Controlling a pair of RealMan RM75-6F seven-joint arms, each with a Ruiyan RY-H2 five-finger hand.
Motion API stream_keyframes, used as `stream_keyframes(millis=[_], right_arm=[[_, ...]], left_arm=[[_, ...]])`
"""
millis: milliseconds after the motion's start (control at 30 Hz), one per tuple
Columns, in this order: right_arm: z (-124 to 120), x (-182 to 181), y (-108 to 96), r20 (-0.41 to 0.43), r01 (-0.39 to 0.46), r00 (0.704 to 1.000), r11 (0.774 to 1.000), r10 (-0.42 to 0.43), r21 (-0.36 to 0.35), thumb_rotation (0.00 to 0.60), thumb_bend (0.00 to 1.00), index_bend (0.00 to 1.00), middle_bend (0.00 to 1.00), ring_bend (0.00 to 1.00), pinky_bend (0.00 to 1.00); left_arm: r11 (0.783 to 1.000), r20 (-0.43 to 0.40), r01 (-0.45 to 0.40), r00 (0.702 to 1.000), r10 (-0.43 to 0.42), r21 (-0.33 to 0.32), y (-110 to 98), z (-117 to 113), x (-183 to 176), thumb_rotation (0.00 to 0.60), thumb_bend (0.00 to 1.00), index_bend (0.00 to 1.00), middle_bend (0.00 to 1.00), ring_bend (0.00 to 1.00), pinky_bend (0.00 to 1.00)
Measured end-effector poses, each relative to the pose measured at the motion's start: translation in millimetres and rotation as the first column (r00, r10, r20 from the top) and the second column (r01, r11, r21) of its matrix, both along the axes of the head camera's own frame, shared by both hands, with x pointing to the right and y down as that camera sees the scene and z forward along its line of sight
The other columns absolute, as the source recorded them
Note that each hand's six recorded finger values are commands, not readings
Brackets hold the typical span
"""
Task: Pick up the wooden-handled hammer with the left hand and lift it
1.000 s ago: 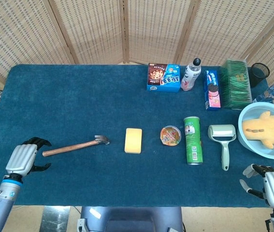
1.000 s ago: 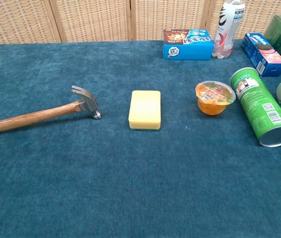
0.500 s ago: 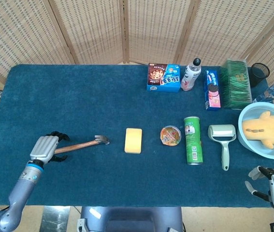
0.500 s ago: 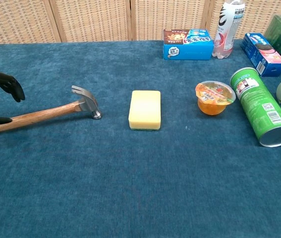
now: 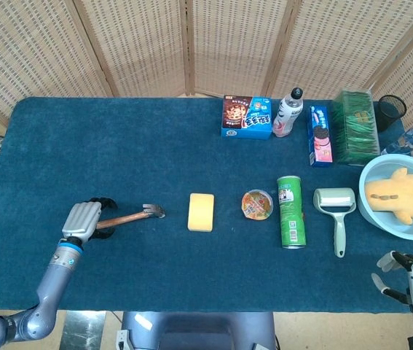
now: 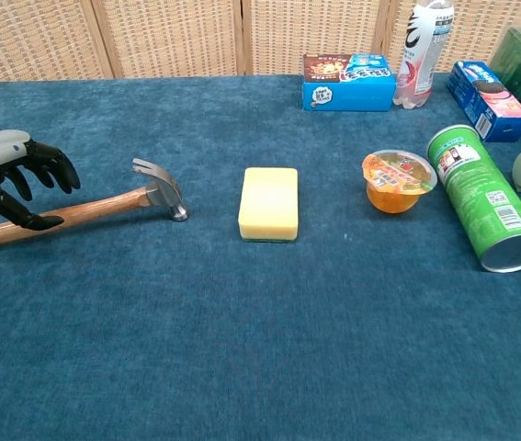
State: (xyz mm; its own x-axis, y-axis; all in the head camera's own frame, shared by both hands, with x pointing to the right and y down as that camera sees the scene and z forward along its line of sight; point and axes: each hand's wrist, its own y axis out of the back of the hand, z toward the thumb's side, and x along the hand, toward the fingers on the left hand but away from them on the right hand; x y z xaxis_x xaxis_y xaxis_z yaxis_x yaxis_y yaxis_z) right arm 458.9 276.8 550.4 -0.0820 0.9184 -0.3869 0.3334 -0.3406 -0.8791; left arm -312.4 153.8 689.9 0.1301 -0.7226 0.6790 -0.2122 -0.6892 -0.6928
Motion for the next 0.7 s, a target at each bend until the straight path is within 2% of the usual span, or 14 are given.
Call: stream_keyframes(millis=[300, 533, 700], right_arm=[[-2, 4, 2, -0.003, -0.007, 1.000, 1.000, 0.007, 0.002, 0.600, 0.29, 0.54, 0.58, 0.52, 0.45], [-2, 5, 5, -0.003, -0.008, 1.000, 1.000, 0.008, 0.007, 0.600, 0.29, 0.54, 0.58, 0.52, 0.45], [-3, 5, 3, -0.001, -0.008, 1.000, 1.000, 0.008, 0.008, 0.600, 0.29, 0.54, 0.58, 0.52, 0.45]], left_arm=[[1.000, -0.001, -0.013, 1.000, 0.013, 0.004, 0, 6, 12, 0.600, 0.40, 0.33, 0.34, 0.29, 0.37], [1.000, -0.008, -0.003, 1.000, 0.003, -0.013, 7, 9, 14, 0.600, 0.41, 0.33, 0.34, 0.30, 0.38], [1.000, -0.007, -0.004, 1.000, 0.004, -0.026, 9, 11, 13, 0.600, 0.46, 0.33, 0.34, 0.30, 0.39]])
